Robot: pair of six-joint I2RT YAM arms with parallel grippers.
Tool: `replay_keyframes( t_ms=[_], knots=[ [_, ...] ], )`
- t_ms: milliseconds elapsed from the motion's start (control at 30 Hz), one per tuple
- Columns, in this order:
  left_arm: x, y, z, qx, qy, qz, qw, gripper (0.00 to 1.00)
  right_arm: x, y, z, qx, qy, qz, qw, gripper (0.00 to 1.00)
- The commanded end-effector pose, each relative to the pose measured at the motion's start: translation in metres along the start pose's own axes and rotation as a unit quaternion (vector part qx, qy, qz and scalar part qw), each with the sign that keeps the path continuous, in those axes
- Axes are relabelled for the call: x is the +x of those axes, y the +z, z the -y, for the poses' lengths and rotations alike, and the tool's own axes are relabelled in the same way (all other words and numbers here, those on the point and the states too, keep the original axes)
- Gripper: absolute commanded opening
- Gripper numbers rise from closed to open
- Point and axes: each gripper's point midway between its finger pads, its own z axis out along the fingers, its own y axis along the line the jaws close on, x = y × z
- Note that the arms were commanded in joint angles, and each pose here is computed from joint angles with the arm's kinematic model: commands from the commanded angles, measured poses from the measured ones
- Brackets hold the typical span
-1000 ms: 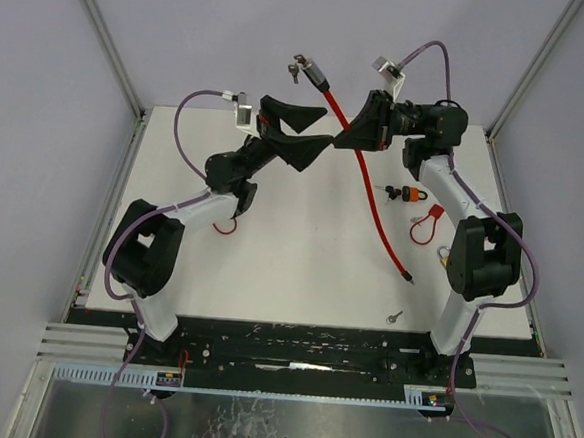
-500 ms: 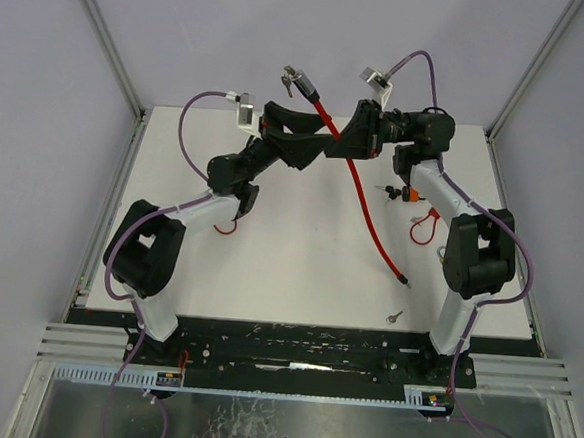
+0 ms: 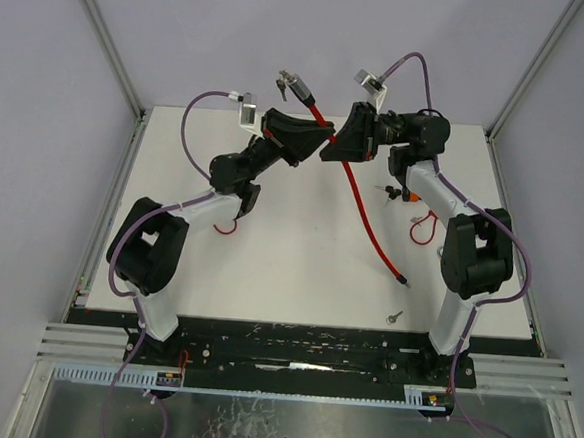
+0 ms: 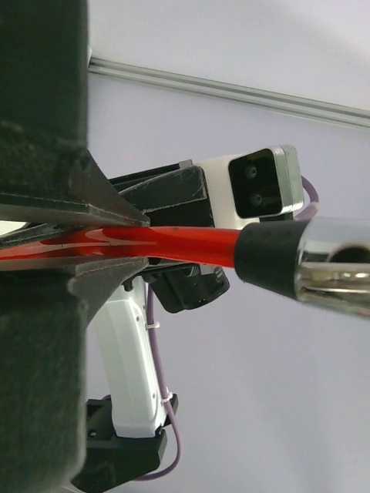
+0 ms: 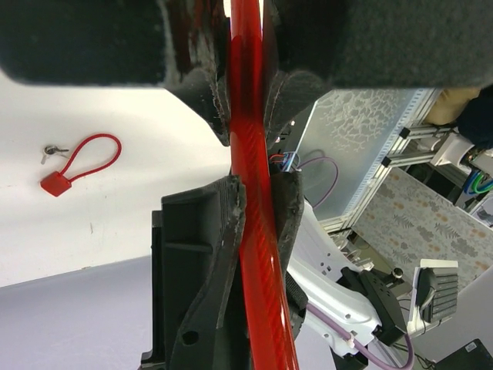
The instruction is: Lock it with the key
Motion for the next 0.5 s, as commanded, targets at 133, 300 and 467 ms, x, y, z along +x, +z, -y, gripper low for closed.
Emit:
replay_keyframes(
  t_ms=[133, 300, 467],
  knots=[
    [-0.011, 0.005, 0.019, 0.044, 0.051, 0.01, 0.998, 0.01, -0.004, 0.006, -0.01, -0.009, -0.032, 0.005, 0.999, 0.19],
    [-0.019, 0.001, 0.021, 0.04, 0.07, 0.013, 0.997, 0.01, -0.003, 0.005, -0.013, -0.011, -0.042, 0.008, 0.999, 0.61],
    [-0.033, -0.009, 0.015, 0.023, 0.088, 0.019, 0.996, 0.01, -0.006, -0.004, -0.01, 0.0, -0.052, 0.015, 0.999, 0.75]
  ],
)
